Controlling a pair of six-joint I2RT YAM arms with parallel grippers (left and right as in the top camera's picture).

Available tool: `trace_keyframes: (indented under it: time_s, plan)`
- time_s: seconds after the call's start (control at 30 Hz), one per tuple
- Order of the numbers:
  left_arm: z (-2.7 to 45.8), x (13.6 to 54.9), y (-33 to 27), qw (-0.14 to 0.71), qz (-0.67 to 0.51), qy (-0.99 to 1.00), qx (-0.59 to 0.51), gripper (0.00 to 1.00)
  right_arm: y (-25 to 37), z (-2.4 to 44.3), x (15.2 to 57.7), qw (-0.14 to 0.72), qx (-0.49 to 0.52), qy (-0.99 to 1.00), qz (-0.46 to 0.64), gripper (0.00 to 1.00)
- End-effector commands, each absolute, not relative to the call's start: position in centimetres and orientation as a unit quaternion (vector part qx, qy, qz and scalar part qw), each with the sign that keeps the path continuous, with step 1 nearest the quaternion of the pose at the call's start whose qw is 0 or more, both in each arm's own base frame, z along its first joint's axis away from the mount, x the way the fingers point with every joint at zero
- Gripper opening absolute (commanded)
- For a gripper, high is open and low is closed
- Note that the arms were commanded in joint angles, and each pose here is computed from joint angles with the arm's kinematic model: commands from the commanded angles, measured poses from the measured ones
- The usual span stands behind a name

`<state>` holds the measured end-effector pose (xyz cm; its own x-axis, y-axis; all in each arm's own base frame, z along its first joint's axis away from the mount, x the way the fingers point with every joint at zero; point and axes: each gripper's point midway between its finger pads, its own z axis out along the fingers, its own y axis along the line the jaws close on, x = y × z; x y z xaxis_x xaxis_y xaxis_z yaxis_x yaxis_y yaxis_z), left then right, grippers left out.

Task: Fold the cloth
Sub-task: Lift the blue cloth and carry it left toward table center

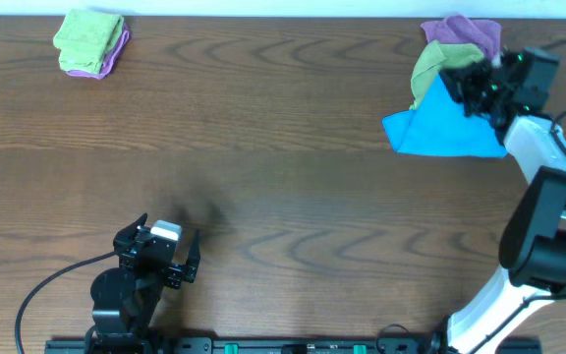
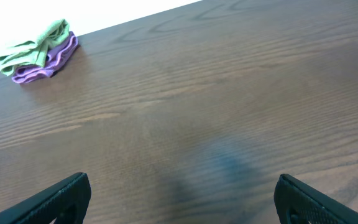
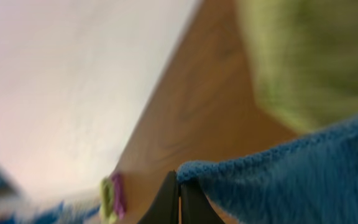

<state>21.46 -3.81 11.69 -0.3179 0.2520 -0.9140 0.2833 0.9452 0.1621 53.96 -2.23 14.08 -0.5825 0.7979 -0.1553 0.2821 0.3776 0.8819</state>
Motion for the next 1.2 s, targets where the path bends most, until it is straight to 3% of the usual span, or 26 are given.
trace_keyframes:
  time_s: [0.0,0.2,0.3,0.6,1.17]
  plan:
    - [10.9,21.4,-4.0,0.554,-0.017,0.815,0.169,0.95,2.8,18.6,54.7,0.296,0.248,0.779,0.495,0.02]
    - [10.9,21.4,-4.0,0.554,-0.017,0.815,0.169,0.95,11.9,28.0,55.1,0.345,0.059,0.767,0.537,0.02]
    - [10.9,21.4,-4.0,0.554,-0.017,0.815,0.169,0.95,15.6,29.8,54.2,0.353,-0.01,0.77,0.531,0.02]
    - [10.9,21.4,-4.0,0.554,-0.017,0.815,0.169,0.95,17.9,20.2,50.3,0.256,0.003,0.9,0.353,0.02]
    - [10.9,21.4,-4.0,0.554,-0.017,0.815,0.169,0.95,32.9,19.8,37.6,0.184,-0.271,0.91,0.254,0.02]
